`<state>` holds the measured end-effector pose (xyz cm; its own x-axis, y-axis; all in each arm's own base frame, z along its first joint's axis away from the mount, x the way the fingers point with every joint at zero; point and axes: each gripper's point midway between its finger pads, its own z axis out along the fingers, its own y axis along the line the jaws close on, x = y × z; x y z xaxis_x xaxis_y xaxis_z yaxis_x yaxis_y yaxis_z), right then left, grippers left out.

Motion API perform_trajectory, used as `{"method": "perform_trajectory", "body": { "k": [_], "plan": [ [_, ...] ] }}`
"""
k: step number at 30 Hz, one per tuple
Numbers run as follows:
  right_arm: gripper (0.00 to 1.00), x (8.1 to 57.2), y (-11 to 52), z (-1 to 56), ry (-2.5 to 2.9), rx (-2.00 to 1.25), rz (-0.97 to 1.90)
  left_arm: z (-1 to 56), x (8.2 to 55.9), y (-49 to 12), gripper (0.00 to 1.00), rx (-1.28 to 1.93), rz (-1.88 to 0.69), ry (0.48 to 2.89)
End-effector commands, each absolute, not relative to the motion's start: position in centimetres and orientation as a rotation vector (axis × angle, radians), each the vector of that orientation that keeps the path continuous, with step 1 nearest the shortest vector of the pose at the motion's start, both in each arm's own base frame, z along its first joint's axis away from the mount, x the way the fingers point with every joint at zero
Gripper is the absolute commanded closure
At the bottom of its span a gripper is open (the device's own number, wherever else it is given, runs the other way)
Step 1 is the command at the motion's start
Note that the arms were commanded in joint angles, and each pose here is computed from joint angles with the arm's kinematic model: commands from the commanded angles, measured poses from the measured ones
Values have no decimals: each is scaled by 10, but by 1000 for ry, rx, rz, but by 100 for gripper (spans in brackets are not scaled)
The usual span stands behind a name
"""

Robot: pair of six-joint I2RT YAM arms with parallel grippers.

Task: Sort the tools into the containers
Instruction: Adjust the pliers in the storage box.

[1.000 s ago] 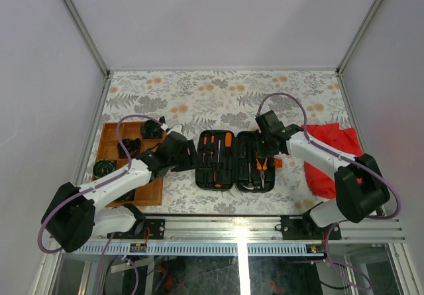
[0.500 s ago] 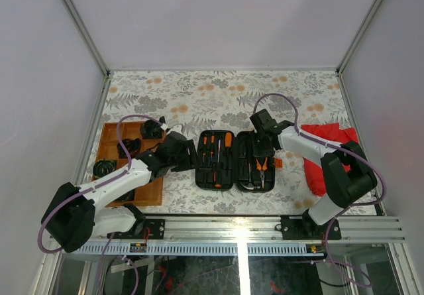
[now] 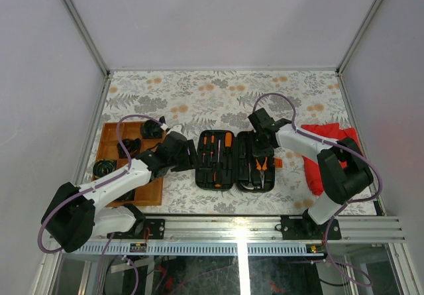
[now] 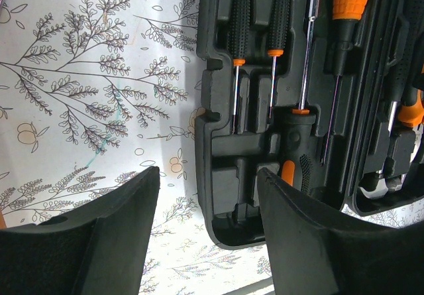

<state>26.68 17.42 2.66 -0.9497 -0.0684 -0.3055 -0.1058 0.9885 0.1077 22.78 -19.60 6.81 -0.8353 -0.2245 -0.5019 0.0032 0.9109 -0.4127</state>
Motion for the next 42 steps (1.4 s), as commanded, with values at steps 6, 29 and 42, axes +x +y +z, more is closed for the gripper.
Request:
{"method": "perform_trajectory", "body": {
  "k": [6,29,42],
  "plan": [
    [81,266,166,47,2743,-149,160,83,239,-197,40,-173,-567,2436],
    [84,241,143,35,2782,-99,76,85,237,-194,39,-183,-561,2433],
    [92,202,125,-15,3013,-116,-67,88,240,-193,39,-190,-562,2423]
  ]
}}
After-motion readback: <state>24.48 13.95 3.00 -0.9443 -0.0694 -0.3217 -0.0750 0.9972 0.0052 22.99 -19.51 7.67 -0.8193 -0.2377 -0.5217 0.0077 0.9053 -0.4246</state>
